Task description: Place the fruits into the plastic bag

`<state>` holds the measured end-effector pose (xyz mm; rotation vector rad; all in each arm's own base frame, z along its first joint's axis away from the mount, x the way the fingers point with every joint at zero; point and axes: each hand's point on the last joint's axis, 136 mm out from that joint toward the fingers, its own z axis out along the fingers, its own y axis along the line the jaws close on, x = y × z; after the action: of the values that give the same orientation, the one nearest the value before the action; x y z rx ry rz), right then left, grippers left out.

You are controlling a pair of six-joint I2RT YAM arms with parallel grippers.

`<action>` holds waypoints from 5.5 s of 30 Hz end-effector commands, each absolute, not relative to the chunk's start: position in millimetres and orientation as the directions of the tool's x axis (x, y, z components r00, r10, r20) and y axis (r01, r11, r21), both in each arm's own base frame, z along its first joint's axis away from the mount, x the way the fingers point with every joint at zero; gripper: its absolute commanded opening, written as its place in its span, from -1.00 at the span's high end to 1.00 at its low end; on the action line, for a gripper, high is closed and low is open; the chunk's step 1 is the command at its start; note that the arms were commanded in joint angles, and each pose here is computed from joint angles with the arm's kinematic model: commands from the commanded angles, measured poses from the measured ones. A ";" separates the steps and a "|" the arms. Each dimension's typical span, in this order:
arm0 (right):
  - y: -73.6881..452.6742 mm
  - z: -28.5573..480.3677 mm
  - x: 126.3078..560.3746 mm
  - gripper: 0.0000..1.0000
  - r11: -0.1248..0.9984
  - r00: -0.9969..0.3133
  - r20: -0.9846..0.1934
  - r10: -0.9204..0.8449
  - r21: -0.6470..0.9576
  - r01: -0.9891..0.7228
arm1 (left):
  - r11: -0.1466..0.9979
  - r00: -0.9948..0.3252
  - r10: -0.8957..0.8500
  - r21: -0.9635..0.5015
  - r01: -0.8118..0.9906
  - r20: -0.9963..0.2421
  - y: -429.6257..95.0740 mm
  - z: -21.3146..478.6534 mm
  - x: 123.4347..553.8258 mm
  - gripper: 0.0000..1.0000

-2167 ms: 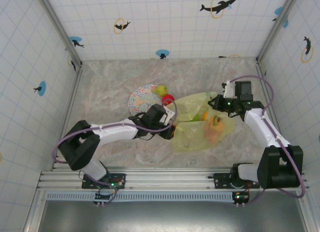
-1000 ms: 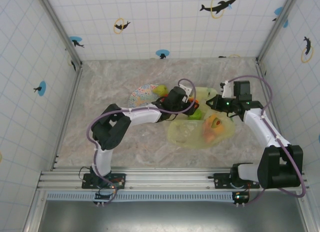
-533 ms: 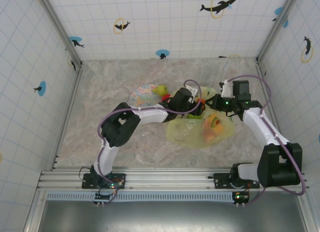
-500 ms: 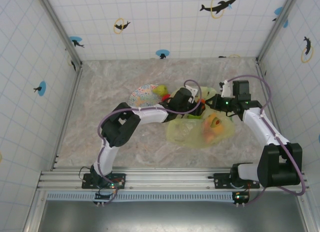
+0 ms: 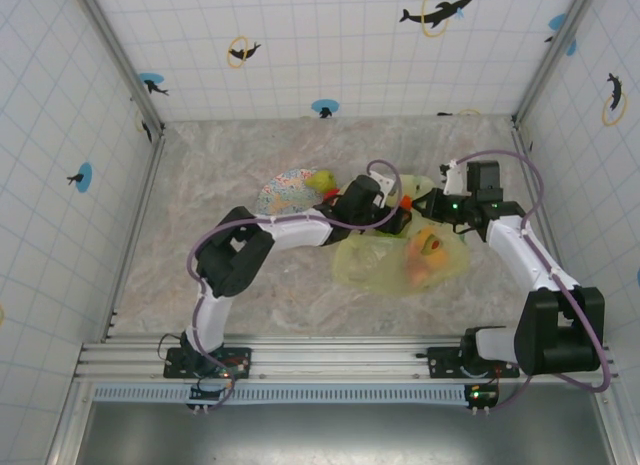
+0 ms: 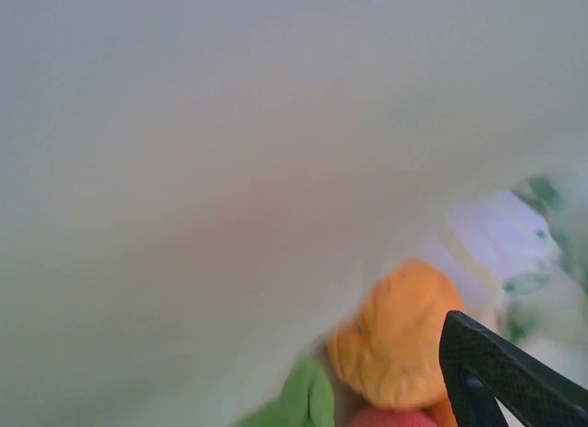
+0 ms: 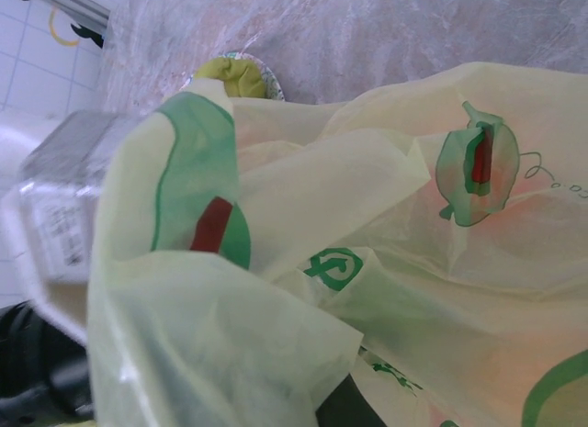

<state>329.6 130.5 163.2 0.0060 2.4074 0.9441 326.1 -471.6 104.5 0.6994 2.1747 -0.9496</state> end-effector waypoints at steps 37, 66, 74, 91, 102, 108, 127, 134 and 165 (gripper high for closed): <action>114.2 151.0 323.4 1.00 0.764 -0.853 -0.476 0.214 0.626 -0.158 | 0.901 -0.722 0.010 -0.308 0.307 -0.692 -267.1 131.9 405.4 -0.77; 113.3 142.4 317.7 1.00 0.759 -0.861 -0.462 0.212 0.632 -0.153 | 0.753 -0.870 -0.225 -0.645 0.132 -0.439 -328.2 59.9 426.0 -0.73; 112.2 141.3 317.0 1.00 0.760 -0.862 -0.461 0.214 0.633 -0.150 | 0.750 -0.884 -0.211 -0.649 0.127 -0.417 -331.2 46.6 424.2 -0.49; 111.5 141.6 317.2 1.00 0.760 -0.861 -0.460 0.215 0.633 -0.148 | 0.776 -0.838 -0.215 -0.608 0.165 -0.502 -303.6 79.8 410.8 -0.24; 113.4 143.5 318.9 1.00 0.754 -0.861 -0.459 0.220 0.640 -0.149 | 0.838 -0.759 -0.217 -0.516 0.178 -0.613 -254.2 117.6 384.2 -0.21; 114.4 148.0 322.7 1.00 0.753 -0.856 -0.467 0.223 0.639 -0.153 | 0.758 -0.756 -0.152 -0.566 0.325 -0.637 -278.1 140.7 344.4 -0.22; 137.7 182.2 332.1 1.00 0.679 -0.832 -0.498 0.244 0.700 -0.220 | 0.586 -0.785 0.216 -0.567 0.580 -0.580 -397.9 92.5 256.3 -0.18; 149.6 185.1 329.3 1.00 0.649 -0.837 -0.491 0.242 0.723 -0.237 | 0.499 -0.766 0.233 -0.602 0.623 -0.600 -443.8 104.4 261.0 -0.19; 143.9 204.2 328.3 1.00 0.603 -0.812 -0.503 0.296 0.758 -0.250 | 0.430 -0.790 0.127 -0.684 0.589 -0.600 -498.0 116.6 277.3 -0.52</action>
<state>330.4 145.3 194.7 0.0608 2.2699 1.1653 275.8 -495.1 101.5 0.5876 2.2699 -1.3377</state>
